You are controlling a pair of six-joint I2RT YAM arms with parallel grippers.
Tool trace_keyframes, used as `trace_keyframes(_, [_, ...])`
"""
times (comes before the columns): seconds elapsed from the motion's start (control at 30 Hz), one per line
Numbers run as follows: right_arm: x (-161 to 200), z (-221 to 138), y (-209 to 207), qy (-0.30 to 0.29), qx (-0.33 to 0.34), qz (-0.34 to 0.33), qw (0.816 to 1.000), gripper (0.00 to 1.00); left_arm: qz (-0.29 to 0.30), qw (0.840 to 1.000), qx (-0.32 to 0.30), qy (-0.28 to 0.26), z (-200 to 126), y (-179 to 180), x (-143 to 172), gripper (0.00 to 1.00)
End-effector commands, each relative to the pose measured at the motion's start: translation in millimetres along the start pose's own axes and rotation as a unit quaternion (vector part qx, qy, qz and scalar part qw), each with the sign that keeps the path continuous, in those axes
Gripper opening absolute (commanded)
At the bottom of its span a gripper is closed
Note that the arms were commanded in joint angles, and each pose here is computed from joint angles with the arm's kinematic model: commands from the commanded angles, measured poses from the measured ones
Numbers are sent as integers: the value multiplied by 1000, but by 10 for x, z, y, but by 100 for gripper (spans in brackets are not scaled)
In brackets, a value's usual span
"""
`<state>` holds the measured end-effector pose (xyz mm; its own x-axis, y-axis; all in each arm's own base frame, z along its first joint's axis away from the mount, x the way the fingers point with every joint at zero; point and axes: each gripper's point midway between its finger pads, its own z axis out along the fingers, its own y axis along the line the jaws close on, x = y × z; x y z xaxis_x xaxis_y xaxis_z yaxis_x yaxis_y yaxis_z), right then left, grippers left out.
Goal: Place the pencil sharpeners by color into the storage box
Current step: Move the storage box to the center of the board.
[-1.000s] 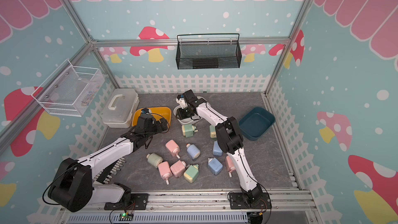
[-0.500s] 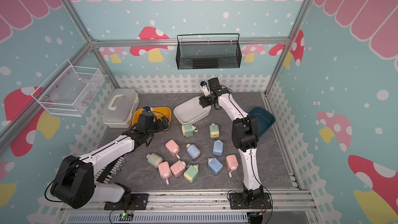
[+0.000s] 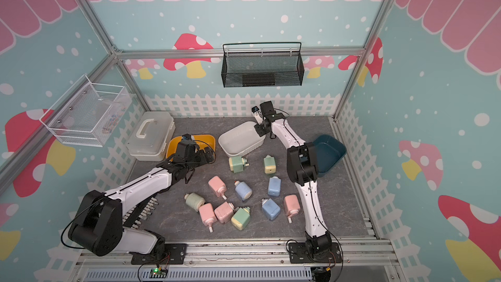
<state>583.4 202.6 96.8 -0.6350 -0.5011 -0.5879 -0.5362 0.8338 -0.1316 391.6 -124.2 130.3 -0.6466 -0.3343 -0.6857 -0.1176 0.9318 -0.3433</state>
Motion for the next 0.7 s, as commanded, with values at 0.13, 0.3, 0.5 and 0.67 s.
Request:
trace_keyframes(0.13, [-44, 220, 43, -1, -20, 28, 999, 38, 0, 1000, -5, 4, 31, 0, -56, 99])
trace_keyframes(0.3, [2, 313, 3, 9, -11, 41, 999, 34, -1, 1000, -8, 6, 53, 25, -58, 99])
trace_keyframes(0.5, [-10, 312, 33, 7, -20, 46, 999, 22, -2, 1000, -12, 10, 90, 52, -65, 99])
trace_keyframes(0.67, [-1, 262, 14, 12, -15, 42, 999, 12, -4, 1000, -13, 16, 127, 71, -45, 99])
